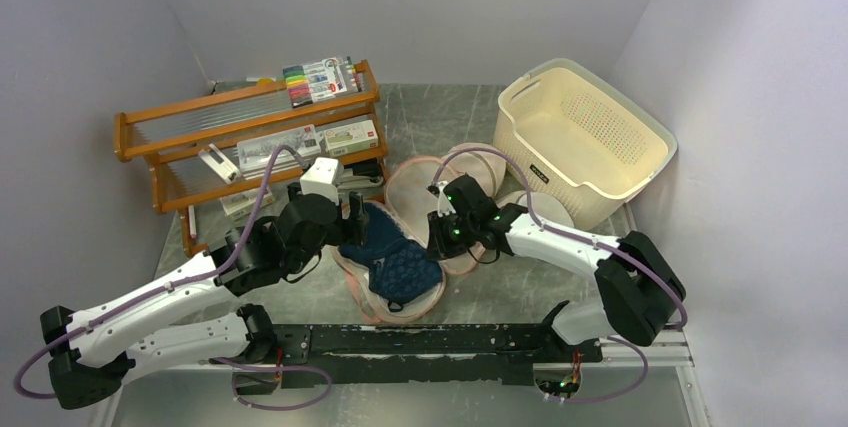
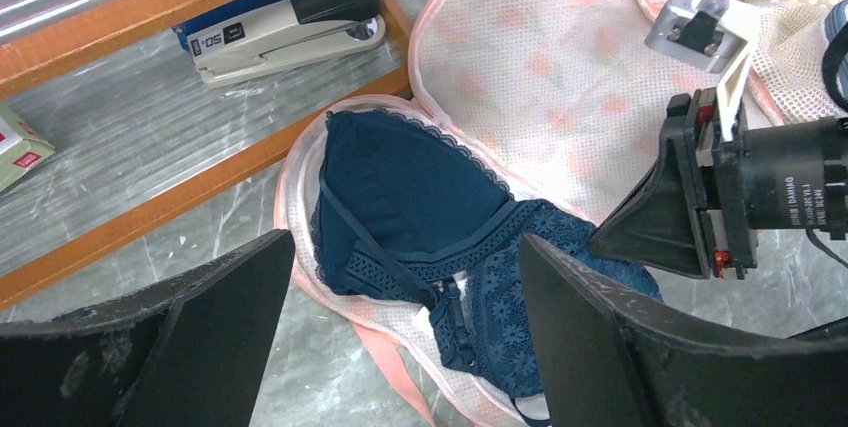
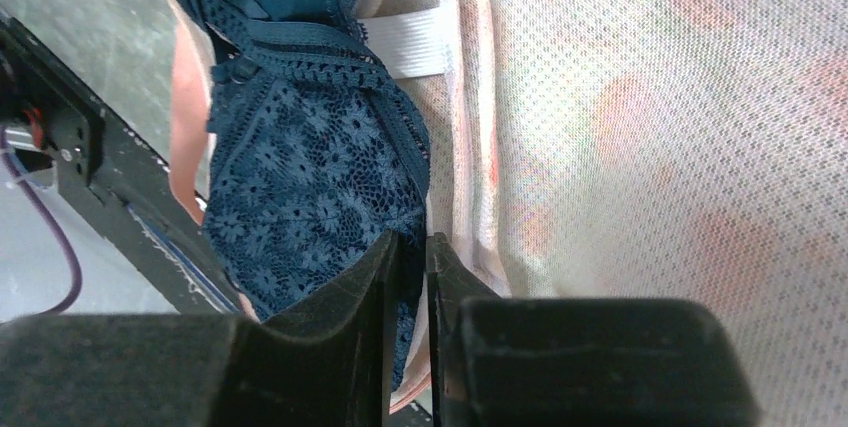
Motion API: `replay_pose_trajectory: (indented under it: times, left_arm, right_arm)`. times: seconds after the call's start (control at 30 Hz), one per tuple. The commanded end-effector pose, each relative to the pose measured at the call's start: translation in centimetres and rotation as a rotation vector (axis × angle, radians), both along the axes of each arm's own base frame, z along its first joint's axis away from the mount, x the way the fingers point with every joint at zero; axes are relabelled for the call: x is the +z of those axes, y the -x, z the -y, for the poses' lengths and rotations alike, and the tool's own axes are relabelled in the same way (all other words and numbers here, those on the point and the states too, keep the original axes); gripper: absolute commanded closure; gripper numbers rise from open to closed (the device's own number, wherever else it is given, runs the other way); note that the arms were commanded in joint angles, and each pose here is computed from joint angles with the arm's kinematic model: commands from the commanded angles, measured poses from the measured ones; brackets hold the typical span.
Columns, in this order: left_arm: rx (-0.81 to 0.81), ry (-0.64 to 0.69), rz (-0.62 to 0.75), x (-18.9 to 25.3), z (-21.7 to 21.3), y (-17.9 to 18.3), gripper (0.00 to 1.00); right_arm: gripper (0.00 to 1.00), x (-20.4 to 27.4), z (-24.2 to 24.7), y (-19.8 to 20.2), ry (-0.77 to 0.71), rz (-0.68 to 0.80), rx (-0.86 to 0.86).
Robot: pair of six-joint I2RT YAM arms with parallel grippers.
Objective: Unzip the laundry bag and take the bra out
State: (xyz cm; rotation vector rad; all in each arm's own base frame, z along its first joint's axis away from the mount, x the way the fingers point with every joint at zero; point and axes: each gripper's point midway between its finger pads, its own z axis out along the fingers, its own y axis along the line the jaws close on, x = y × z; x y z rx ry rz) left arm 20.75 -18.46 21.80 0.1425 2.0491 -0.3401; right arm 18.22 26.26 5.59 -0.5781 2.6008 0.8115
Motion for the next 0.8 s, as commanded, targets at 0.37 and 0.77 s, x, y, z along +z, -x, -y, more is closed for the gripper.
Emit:
replay_pose_trajectory:
  times: [0.37,0.77]
  left_arm:
    - [-0.011,0.036,0.005,0.6,0.6,-0.1,0.06]
    - [-0.016,0.033,-0.002,0.3,0.8,-0.2,0.06]
  right_arm:
    - [0.79,2.1,-1.0,-0.3,-0.050,0.022,0.011]
    - [0.58,1.7,-1.4,0.9,-0.075,-0.005,0.036]
